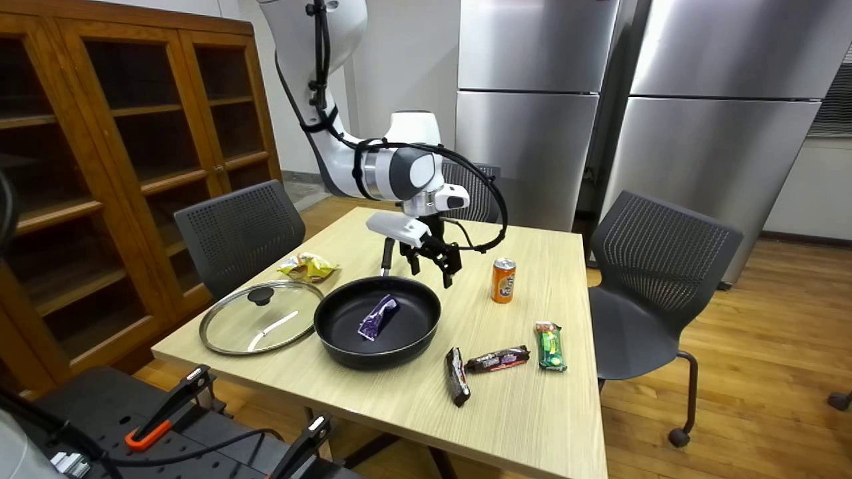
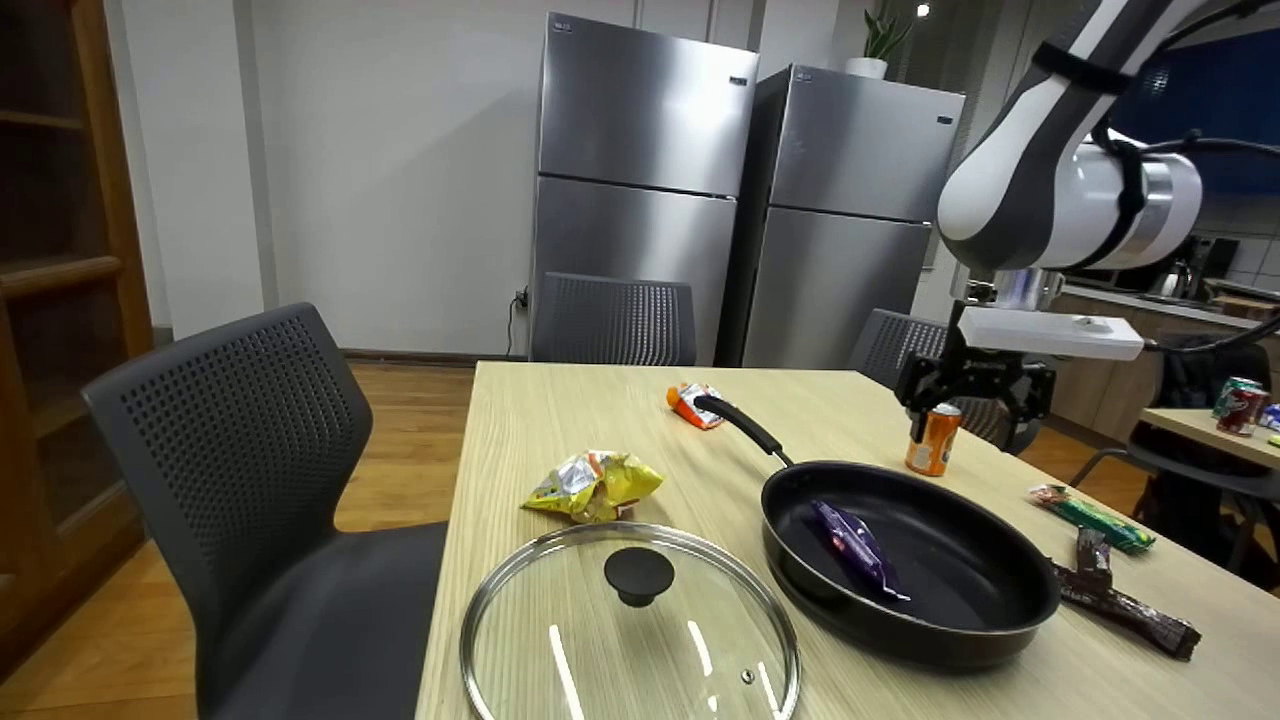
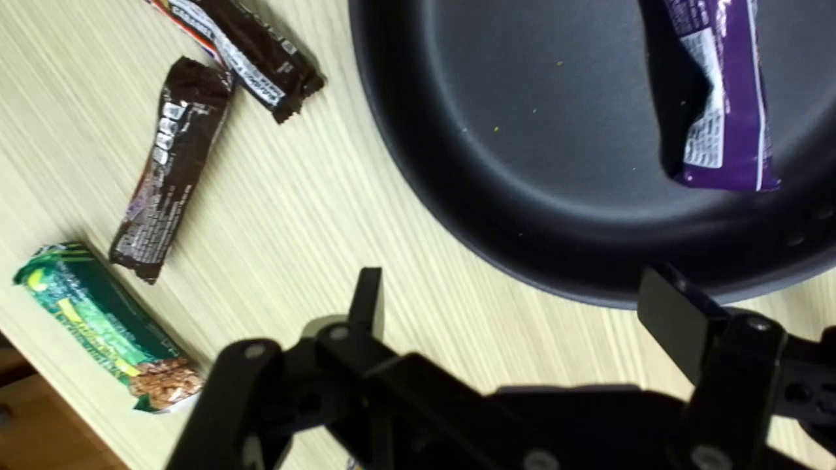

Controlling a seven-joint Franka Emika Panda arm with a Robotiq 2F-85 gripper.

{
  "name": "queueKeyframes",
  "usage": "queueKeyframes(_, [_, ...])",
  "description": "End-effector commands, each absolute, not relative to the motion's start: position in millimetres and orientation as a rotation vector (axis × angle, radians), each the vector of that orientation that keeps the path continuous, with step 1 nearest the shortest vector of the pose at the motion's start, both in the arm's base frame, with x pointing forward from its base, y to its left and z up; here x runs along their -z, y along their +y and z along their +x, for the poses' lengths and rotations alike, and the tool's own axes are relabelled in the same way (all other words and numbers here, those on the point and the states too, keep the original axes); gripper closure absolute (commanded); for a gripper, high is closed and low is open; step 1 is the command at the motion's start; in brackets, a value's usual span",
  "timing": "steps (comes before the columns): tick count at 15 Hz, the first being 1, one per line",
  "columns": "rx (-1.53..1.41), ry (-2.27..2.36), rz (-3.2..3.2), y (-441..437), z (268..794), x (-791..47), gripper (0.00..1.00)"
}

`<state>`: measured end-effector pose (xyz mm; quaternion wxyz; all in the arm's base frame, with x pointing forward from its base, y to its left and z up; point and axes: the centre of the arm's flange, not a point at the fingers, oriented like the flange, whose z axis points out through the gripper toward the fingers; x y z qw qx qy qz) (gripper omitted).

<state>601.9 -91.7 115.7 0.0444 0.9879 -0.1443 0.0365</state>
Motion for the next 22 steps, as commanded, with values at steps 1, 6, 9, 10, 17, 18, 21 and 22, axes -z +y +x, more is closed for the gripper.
queueKeyframes(1, [-0.108, -0.572, 3.044, -130, 595, -134, 0.00])
queueKeyframes(6, [-0.109, -0.755, 3.009, -185, 591, -133, 0.00])
queueKeyframes(9, [-0.114, -0.825, 2.974, -218, 589, -133, 0.00])
queueKeyframes(10, [-0.115, -0.841, 2.961, -227, 589, -133, 0.00])
queueKeyframes(17, [-0.065, -0.889, 2.898, -288, 590, -121, 0.00])
queueKeyframes(18, [-0.055, -0.889, 2.891, -294, 591, -117, 0.00])
queueKeyframes(21, [-0.029, -0.891, 2.869, -316, 594, -109, 0.00])
queueKeyframes(22, [-0.020, -0.893, 2.863, -322, 596, -107, 0.00])
